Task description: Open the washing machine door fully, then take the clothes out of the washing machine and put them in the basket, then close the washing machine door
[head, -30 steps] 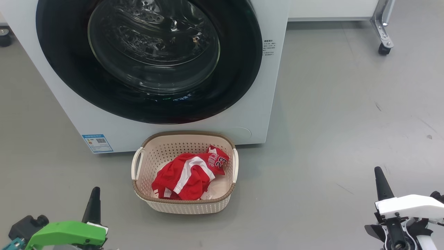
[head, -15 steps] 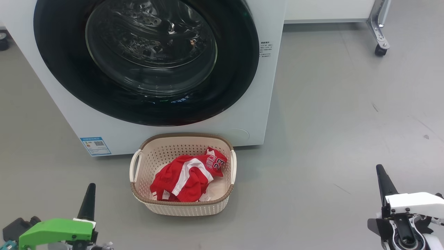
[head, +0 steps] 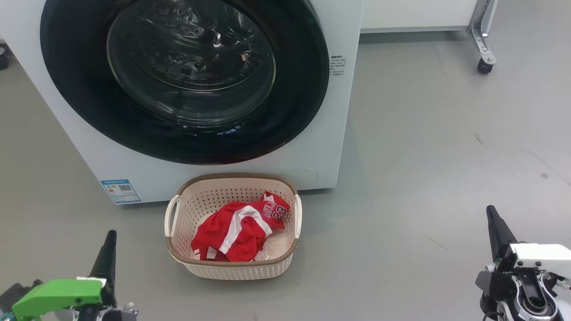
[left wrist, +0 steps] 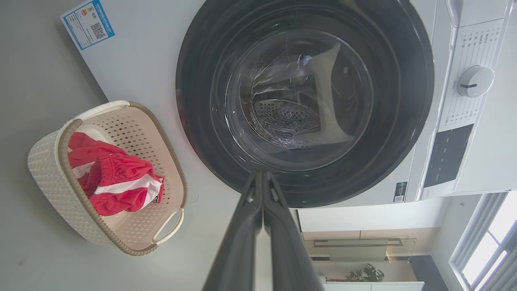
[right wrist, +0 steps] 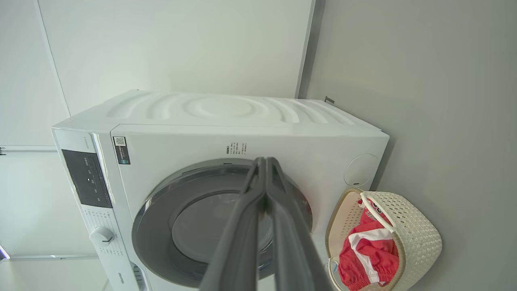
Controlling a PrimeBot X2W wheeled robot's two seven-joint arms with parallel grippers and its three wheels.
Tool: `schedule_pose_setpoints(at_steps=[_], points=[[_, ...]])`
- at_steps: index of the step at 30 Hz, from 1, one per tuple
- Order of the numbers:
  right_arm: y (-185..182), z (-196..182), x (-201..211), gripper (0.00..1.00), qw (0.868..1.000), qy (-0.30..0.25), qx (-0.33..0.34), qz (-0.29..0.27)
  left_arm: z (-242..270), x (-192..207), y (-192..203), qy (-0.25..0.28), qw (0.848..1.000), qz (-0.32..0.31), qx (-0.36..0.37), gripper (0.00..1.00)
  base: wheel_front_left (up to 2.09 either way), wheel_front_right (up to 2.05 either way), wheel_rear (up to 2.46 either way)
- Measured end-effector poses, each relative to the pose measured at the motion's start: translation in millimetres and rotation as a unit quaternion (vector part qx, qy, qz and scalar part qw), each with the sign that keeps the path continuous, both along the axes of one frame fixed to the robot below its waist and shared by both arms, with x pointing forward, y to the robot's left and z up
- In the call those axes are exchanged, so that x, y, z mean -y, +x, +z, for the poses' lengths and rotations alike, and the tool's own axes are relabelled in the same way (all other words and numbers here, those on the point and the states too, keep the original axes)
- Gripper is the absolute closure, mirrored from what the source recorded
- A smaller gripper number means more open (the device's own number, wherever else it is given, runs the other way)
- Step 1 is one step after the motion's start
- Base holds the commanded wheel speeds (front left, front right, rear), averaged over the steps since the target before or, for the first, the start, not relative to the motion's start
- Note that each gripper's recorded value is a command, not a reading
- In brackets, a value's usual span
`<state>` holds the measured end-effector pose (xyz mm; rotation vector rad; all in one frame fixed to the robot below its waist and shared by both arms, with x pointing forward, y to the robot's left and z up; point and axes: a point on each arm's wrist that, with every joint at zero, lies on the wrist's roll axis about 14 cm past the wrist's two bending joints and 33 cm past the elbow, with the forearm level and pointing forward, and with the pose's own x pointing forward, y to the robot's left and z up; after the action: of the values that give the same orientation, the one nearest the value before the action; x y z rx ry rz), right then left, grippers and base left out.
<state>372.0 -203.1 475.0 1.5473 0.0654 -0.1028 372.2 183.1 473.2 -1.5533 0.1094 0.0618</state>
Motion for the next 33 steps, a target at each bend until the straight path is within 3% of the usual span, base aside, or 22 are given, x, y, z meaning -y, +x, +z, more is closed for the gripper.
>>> schedule_pose_setpoints(at_steps=[33], points=[[1.4, 1.6, 2.4, 1.0, 1.0, 0.017, 0.005, -0.005, 1.5, -0.9, 1.6, -0.019, 1.0, 0.002, 0.003, 1.0, 0.0, 0.0, 0.0]])
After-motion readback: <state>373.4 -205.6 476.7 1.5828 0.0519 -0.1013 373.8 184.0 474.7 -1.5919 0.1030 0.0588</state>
